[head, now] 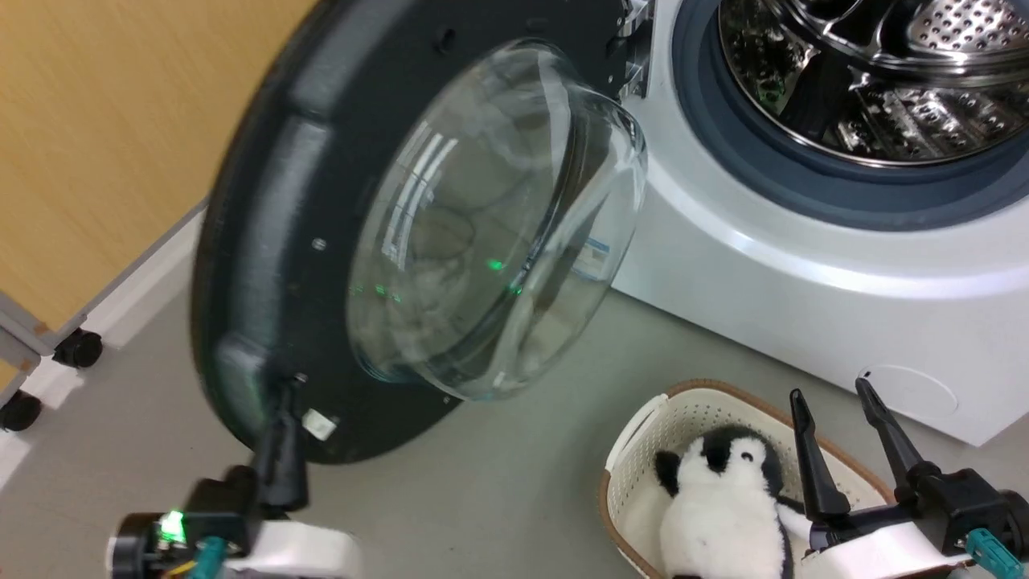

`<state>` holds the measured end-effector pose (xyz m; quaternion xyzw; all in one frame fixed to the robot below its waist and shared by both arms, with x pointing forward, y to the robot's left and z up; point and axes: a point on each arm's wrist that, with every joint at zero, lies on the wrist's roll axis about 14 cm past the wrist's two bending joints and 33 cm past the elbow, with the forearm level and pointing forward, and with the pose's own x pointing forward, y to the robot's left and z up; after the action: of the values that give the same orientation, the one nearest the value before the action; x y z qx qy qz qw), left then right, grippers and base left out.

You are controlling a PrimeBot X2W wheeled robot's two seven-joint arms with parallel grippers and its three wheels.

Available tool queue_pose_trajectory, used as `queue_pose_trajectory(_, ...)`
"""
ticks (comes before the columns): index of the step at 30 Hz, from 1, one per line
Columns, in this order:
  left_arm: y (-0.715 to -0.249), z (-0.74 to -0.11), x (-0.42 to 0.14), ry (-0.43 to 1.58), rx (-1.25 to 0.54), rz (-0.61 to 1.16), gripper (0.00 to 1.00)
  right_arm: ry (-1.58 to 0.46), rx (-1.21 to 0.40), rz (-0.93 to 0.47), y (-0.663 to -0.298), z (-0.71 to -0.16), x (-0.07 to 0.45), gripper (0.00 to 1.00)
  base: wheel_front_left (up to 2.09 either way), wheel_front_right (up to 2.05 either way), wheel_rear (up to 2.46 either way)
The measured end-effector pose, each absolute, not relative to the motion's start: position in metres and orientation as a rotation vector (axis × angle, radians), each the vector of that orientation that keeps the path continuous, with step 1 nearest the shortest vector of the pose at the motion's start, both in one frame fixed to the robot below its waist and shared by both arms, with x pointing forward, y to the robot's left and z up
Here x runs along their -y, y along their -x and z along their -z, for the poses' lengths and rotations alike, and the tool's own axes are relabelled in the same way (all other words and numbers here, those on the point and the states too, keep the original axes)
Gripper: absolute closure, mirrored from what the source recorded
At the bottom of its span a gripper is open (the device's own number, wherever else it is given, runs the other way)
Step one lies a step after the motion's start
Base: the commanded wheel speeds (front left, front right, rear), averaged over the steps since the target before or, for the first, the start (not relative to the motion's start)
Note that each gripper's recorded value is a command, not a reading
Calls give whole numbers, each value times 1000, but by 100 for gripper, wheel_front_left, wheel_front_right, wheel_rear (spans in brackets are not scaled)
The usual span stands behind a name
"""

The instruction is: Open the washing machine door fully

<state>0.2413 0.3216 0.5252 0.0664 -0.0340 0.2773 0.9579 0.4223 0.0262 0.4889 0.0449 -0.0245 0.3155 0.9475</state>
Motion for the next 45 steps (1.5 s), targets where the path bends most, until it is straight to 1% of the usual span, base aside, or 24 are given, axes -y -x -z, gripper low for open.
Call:
queue_pose_trajectory(7, -237, -525, -360, -112, 61, -690, 100, -85, 34, -640, -429, -479, -27, 0, 0, 0, 0)
queue_pose_trajectory(19, -246, -523, -411, -96, 39, -786, 100, -65, 15, -638, -443, -461, -28, 0, 0, 0, 0)
queue_pose_trajectory(32, -277, -521, -461, -111, 0, -843, 100, -46, -8, -602, -464, -440, -11, 0, 0, 0, 0)
queue_pose_trajectory(37, -306, -513, -456, -101, -17, -794, 100, -38, -18, -577, -470, -433, -1, 0, 0, 0, 0)
queue_pose_trajectory(45, -318, -508, -474, -99, -40, -827, 100, -26, -27, -542, -475, -427, 13, 0, 0, 0, 0)
